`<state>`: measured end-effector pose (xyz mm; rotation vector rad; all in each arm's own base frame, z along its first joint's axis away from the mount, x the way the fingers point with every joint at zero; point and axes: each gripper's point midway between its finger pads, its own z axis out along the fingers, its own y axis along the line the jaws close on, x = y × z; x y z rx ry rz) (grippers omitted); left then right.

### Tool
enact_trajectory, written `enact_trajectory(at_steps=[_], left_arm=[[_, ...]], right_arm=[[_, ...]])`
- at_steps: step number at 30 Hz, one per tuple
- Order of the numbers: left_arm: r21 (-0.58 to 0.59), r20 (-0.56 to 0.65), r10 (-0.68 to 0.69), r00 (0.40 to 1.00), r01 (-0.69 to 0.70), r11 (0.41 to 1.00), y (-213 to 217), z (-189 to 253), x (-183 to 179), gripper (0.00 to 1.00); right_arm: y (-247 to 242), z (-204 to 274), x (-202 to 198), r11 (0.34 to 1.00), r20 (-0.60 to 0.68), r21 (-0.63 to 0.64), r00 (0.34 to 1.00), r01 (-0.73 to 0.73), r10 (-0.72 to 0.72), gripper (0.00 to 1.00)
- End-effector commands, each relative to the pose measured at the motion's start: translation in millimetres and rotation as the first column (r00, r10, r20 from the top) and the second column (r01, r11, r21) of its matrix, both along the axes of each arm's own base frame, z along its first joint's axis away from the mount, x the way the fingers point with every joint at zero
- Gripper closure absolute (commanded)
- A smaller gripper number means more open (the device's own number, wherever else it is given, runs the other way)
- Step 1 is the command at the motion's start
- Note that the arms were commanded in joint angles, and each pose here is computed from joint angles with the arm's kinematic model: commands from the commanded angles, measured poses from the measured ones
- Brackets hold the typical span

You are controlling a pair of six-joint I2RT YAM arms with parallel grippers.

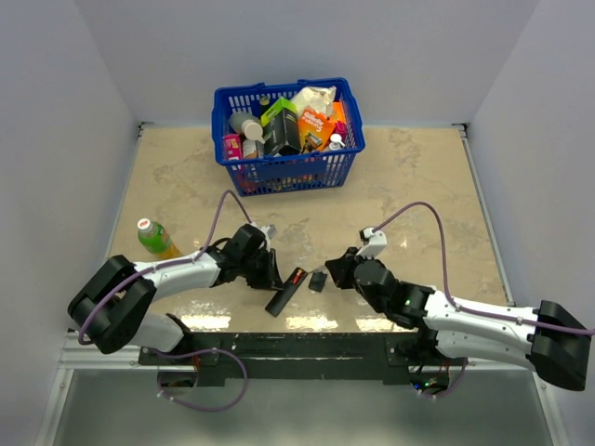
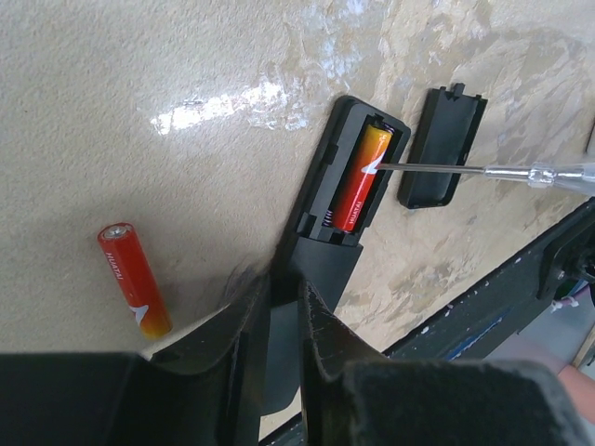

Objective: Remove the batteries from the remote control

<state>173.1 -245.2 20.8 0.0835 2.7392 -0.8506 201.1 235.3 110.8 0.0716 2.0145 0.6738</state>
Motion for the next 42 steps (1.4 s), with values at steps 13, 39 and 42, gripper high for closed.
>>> enact_trajectory(at_steps=[13, 39, 42], left_arm=[[0.007, -0.002, 0.012, 1.0, -0.012, 1.0, -2.5, -8.0, -0.3, 0.78], [0.02, -0.003, 0.024, 1.0, -0.024, 1.0, -1.1, -13.3, -0.2, 0.78], [0.015, -0.002, 0.025, 1.0, -0.025, 1.0, -1.7, -12.3, -1.0, 0.78]], right_arm=[[9.1, 4.6, -4.6, 0.979, -0.039, 0.205, 0.999, -0.017, 0.025, 1.0], [19.5, 16.5, -16.9, 0.907, -0.085, 0.418, 0.993, -0.04, 0.083, 1.0], [22.0, 21.3, -15.9, 0.907, -0.08, 0.418, 0.993, -0.047, 0.089, 1.0]])
